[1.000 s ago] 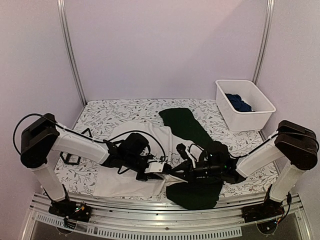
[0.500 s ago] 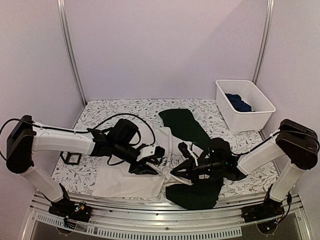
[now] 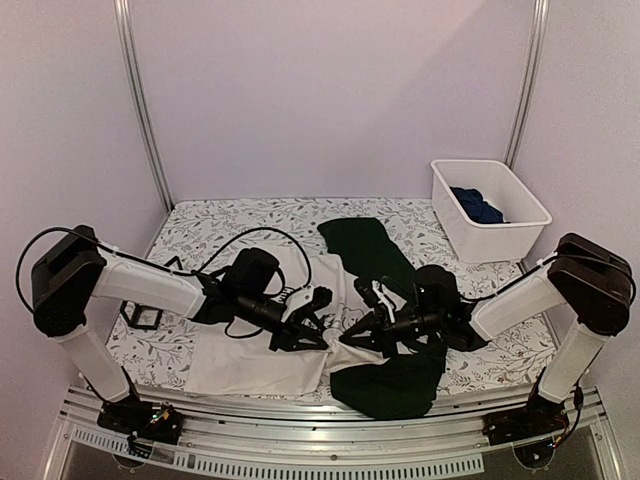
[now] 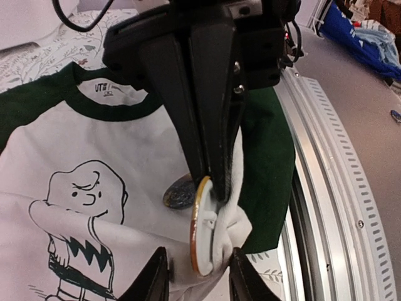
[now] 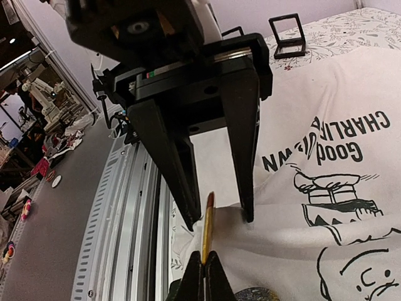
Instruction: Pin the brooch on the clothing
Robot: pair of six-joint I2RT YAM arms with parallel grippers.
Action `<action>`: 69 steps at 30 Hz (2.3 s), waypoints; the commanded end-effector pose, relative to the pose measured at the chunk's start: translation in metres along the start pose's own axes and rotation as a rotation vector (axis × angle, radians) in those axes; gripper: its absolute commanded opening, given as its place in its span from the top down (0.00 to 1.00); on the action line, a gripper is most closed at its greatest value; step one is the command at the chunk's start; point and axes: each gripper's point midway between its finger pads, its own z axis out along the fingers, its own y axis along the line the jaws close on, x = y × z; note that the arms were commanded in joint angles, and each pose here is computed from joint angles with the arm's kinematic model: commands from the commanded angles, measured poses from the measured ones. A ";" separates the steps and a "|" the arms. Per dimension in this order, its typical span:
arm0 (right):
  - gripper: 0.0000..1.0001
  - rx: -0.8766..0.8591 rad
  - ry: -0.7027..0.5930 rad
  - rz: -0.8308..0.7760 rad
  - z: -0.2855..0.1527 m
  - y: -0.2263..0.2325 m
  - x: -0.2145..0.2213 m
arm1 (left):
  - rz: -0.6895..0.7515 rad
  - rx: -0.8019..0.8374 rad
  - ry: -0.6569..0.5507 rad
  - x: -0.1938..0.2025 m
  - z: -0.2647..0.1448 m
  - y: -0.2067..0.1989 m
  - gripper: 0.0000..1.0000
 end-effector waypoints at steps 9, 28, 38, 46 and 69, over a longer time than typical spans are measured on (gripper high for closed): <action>1.00 -0.030 -0.004 -0.003 0.002 -0.003 -0.006 | -0.029 0.061 -0.093 -0.012 -0.005 -0.001 1.00; 0.50 0.083 -0.154 -0.186 -0.008 -0.003 -0.008 | -0.081 0.002 -0.139 -0.018 -0.007 0.007 1.00; 0.59 0.093 -0.191 -0.170 0.004 -0.015 -0.008 | -0.085 -0.004 -0.155 -0.016 -0.005 0.007 1.00; 0.60 0.068 -0.193 -0.164 0.013 -0.017 -0.009 | -0.082 -0.002 -0.160 -0.015 -0.004 0.006 1.00; 0.82 0.108 -0.191 -0.029 0.011 -0.041 -0.010 | -0.031 0.004 -0.148 -0.014 -0.002 0.002 1.00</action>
